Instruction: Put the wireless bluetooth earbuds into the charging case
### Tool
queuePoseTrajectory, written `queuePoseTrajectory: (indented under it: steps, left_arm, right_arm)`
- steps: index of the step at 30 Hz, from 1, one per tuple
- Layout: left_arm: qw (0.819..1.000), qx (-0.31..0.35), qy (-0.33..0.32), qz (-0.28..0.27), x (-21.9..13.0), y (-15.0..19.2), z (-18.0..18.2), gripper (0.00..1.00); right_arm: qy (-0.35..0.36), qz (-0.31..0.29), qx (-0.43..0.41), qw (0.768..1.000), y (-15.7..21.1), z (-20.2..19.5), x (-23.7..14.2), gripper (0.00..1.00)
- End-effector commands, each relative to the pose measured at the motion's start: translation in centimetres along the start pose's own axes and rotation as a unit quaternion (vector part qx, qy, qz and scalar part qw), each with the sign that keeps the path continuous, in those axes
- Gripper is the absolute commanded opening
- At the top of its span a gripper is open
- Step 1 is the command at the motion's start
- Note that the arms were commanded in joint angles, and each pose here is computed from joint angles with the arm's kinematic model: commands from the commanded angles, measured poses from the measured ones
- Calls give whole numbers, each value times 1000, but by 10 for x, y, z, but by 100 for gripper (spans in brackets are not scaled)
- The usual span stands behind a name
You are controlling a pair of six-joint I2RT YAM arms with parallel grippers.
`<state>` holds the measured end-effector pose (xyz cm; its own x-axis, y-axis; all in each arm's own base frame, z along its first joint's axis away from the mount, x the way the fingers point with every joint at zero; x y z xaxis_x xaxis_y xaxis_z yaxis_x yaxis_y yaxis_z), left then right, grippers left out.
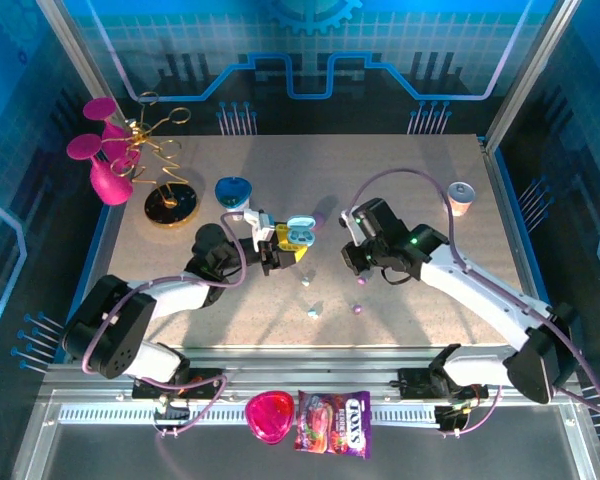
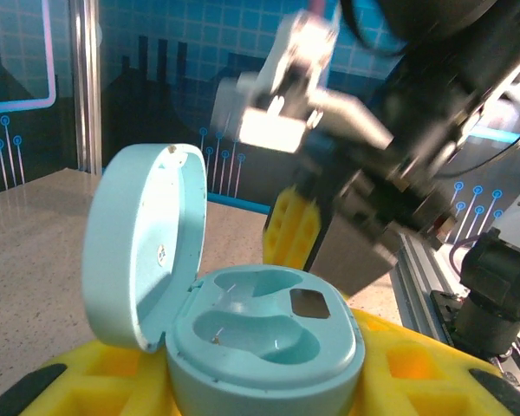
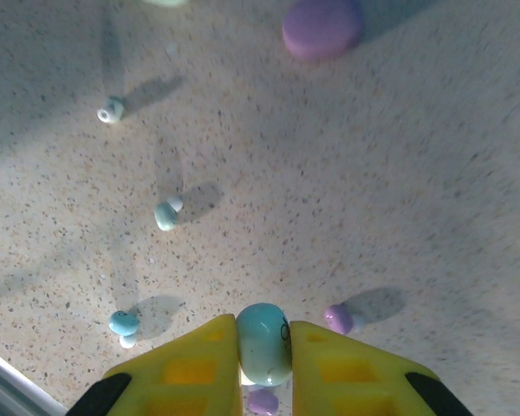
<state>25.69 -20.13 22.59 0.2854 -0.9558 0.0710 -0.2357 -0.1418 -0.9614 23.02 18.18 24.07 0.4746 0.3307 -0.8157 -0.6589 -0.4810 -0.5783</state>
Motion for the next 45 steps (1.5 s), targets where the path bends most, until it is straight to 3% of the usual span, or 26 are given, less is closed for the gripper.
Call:
queuePoseTrajectory:
  steps: [1, 9, 15, 24, 45]
  left_arm:
    - [1000, 15, -17, -10, 3, -9, 8, 37]
    - [1000, 2, -29, -6, 5, -7, 13, 37]
    - [1000, -5, -25, -9, 7, -9, 13, 37]
    - [1000, -7, -22, -10, 4, -12, 9, 37]
    - [1000, -3, -15, -17, 2, -19, 3, 37]
  right_arm:
    - [40, -13, -37, 998, -11, 3, -30, 16]
    - [43, -96, -105, 989, -52, 33, -67, 17]
    - [21, -135, -143, 980, -78, 56, -68, 17]
    - [6, -134, -161, 978, -93, 67, -48, 17]
    - [17, -105, -149, 983, -90, 58, -21, 16]
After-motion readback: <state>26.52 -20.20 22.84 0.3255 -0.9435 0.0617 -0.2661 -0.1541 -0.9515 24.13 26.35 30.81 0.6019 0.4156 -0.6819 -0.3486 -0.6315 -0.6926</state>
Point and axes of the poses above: each hand's point on the last joint's axis, 136 mm out from that joint toward the fingers, its own x axis out along the fingers, its own z axis along the line the jaws close on, y = z × x, the point moved 7 cm from there along -x, back along the fingers, and after that the axes turned 7 degrees about -x, right-handed, at the moved point
